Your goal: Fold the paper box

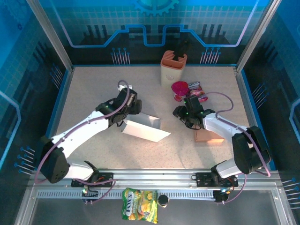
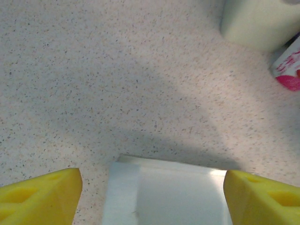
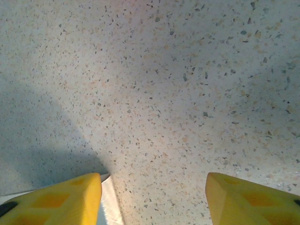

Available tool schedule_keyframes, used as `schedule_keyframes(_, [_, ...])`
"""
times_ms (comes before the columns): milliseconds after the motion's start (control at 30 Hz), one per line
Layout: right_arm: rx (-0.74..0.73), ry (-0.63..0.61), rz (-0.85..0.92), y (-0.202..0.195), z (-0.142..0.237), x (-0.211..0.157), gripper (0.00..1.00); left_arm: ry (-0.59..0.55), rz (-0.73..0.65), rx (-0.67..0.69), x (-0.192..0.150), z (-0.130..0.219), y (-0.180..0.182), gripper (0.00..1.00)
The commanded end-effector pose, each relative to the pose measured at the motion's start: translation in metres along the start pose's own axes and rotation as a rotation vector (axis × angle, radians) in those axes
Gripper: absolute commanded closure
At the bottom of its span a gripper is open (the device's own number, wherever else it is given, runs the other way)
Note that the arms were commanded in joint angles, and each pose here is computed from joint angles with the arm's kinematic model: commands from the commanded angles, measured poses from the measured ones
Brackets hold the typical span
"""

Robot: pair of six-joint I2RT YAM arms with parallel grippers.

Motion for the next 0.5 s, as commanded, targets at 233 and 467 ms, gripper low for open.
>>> schedule_keyframes(233, [0.083, -0.015, 0.322, 0.030, 0.038, -0.040, 0.39, 0.138, -0.006, -0.089, -0.025, -0.038, -0.001, 0.26])
schedule_keyframes(467, [0.337, 0.033, 0.800, 0.091, 0.096, -0.082, 0.37, 0.163, -0.026, -0.106, -0.026, -0.070, -0.004, 0.28])
Point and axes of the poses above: each hand's point on the last joint's axis, 136 mm out from that joint toward the fingers, its own z axis back along the fingers, its own y axis along the line the jaws close on, x = y × z, the point moved 3 cm from there along z, back along the fingers, and after that the axes turned 9 degrees about -z, right-handed, at the moved point
